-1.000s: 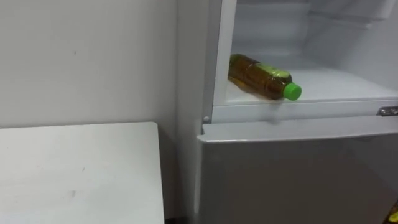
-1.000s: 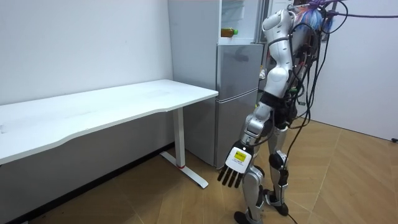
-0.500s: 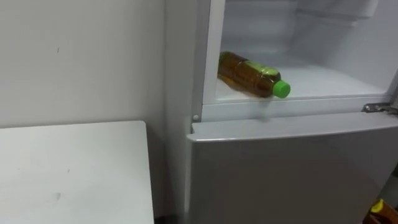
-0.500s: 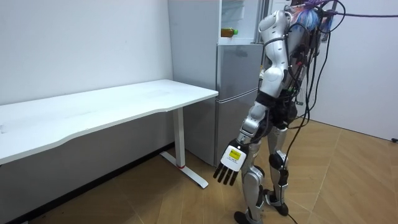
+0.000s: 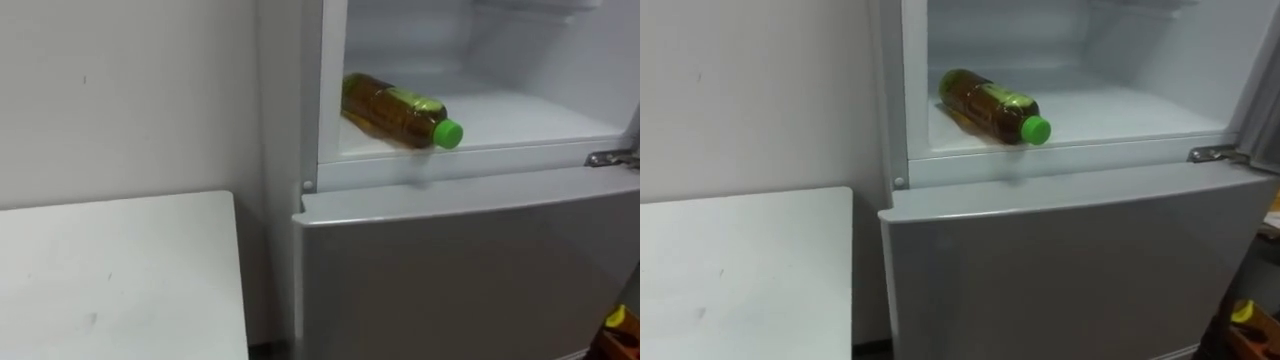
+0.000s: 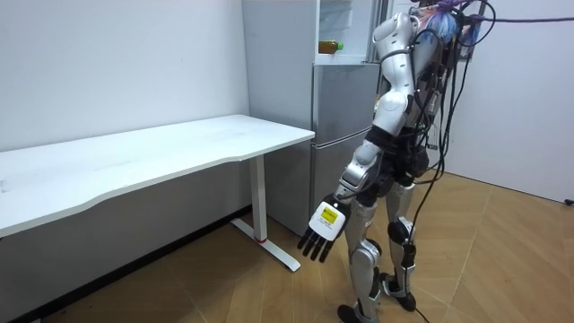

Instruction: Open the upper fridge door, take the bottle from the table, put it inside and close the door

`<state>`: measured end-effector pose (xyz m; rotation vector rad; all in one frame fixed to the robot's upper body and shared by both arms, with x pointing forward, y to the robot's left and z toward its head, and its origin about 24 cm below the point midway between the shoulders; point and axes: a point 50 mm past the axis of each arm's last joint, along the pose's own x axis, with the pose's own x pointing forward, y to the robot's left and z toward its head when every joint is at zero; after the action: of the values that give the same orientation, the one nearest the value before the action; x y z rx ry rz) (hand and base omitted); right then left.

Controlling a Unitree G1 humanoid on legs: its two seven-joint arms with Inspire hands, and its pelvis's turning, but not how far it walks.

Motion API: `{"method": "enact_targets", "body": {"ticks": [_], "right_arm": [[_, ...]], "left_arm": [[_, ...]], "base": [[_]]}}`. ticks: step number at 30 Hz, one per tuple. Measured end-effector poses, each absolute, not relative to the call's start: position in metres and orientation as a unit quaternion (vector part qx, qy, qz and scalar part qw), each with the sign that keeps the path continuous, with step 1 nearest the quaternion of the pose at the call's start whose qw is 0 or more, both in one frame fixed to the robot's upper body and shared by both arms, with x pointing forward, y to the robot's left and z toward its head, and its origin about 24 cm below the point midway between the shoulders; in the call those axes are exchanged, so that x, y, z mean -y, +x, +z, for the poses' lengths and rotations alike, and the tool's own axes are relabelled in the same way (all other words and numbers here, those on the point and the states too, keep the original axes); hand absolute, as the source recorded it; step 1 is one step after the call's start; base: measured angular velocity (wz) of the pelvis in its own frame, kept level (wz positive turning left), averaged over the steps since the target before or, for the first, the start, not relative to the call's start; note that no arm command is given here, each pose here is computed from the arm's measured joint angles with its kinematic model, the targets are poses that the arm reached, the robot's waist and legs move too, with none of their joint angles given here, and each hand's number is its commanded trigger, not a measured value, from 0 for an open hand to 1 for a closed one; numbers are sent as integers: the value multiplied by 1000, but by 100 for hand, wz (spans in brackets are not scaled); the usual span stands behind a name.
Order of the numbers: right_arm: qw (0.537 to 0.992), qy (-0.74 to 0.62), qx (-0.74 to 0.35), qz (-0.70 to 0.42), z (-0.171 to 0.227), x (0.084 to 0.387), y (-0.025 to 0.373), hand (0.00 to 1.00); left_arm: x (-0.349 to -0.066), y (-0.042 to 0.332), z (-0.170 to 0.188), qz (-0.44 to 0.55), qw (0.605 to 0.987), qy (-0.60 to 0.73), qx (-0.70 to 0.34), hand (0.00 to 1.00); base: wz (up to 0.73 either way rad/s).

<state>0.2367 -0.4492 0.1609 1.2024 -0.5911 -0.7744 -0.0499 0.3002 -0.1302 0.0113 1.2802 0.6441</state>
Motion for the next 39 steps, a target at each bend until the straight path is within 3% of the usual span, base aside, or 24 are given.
{"method": "enact_targets", "body": {"ticks": [30, 39], "right_arm": [[740, 536, 273, -301, 184, 429, 264, 0], [780, 478, 285, -286, 198, 417, 263, 0]], "left_arm": [[-303, -67, -130, 273, 748, -12, -605, 0], [-300, -69, -133, 256, 747, -18, -614, 0]], "base": [[-2], [-3]]}}
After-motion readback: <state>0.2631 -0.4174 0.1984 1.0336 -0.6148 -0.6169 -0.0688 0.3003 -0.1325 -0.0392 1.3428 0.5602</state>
